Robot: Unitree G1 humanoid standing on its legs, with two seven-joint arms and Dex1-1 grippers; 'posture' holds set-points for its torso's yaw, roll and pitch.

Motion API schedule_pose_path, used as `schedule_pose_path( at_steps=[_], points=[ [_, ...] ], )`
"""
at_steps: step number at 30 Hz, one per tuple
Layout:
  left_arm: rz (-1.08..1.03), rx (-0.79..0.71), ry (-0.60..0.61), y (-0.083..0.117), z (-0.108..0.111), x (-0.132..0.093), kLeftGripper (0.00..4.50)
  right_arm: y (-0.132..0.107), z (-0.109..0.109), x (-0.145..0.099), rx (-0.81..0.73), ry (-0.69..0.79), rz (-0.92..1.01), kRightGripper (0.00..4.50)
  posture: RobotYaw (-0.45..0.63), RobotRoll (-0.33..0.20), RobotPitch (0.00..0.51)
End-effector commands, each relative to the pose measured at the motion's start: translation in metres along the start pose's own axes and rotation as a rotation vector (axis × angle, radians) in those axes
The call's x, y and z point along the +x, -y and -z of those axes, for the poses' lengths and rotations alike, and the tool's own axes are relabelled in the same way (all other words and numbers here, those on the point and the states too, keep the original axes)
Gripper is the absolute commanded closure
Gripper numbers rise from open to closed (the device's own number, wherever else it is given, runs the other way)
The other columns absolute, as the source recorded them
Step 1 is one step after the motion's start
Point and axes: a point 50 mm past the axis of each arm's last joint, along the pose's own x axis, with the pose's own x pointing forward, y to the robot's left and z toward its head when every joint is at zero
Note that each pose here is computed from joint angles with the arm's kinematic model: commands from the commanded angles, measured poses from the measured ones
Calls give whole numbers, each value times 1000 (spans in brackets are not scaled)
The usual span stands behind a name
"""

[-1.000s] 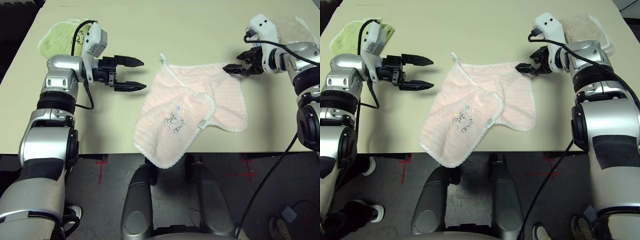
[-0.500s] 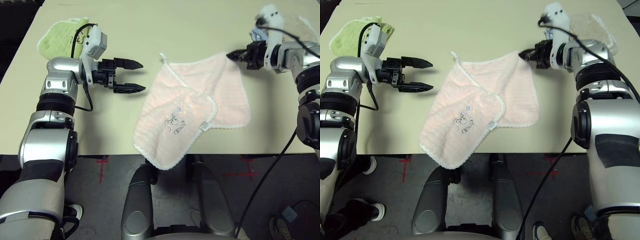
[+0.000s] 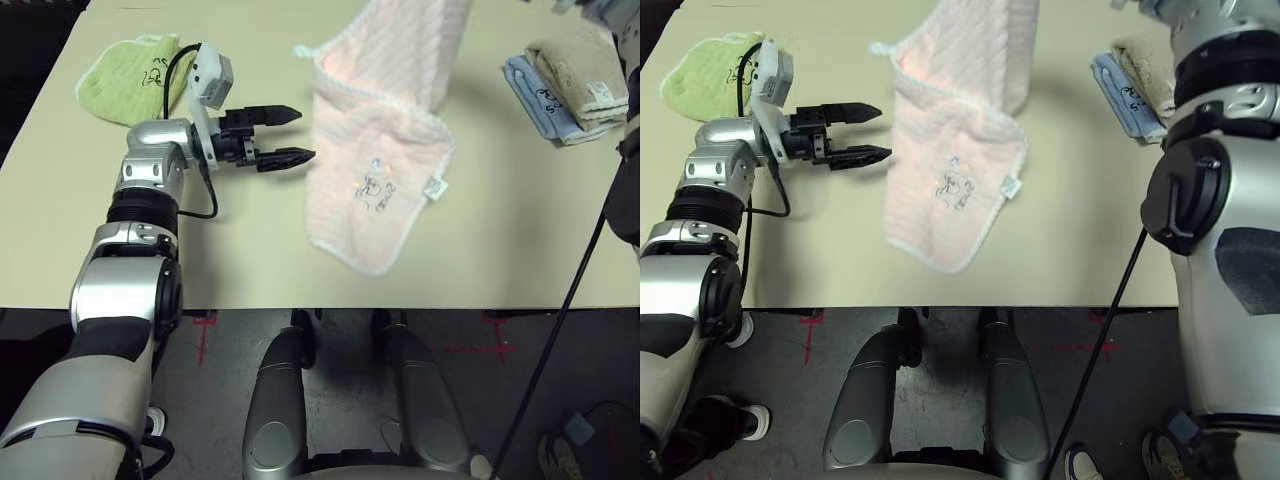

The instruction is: Fold the towel and set it aside.

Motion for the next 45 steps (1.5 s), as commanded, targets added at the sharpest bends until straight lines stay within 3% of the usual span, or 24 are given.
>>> schedule_pose_path(
  at_steps=[1, 8, 14, 17, 24, 28, 33, 39, 45],
  points=[
    [-23, -5, 28, -3, -5, 1, 0, -8, -54, 5, -112, 187, 45, 4453, 5, 0, 306],
    [-21, 19, 53, -4, -14, 6, 0, -8, -70, 6, -168, 251, 112, 4453, 10, 0, 303],
    [-183, 66, 108, -13, -29, 14, 0, -6, -44, 10, -93, 204, 80, 4453, 33, 0, 309],
    [-363, 55, 225, -21, -57, 34, 0, -7, -25, 16, -49, 162, 49, 4453, 41, 0, 311],
    [-451, -11, 404, -8, -122, 80, 0, -7, 3, 22, -3, 86, 49, 4453, 80, 0, 317],
    [-410, -39, 410, 4, -135, 89, 0, -7, 8, 23, 7, 81, 57, 4453, 91, 0, 320],
    [-482, 35, 291, 2, -118, 94, 0, -9, -6, 26, 1, 142, 59, 4453, 78, 0, 321],
    [-578, 106, 85, -13, -61, 84, 0, -9, -34, 23, -78, 212, 97, 4453, 48, 0, 319],
    [-640, 117, -46, -18, -21, 73, 0, -8, -50, 17, -114, 238, 124, 4453, 30, 0, 319]
  ],
)
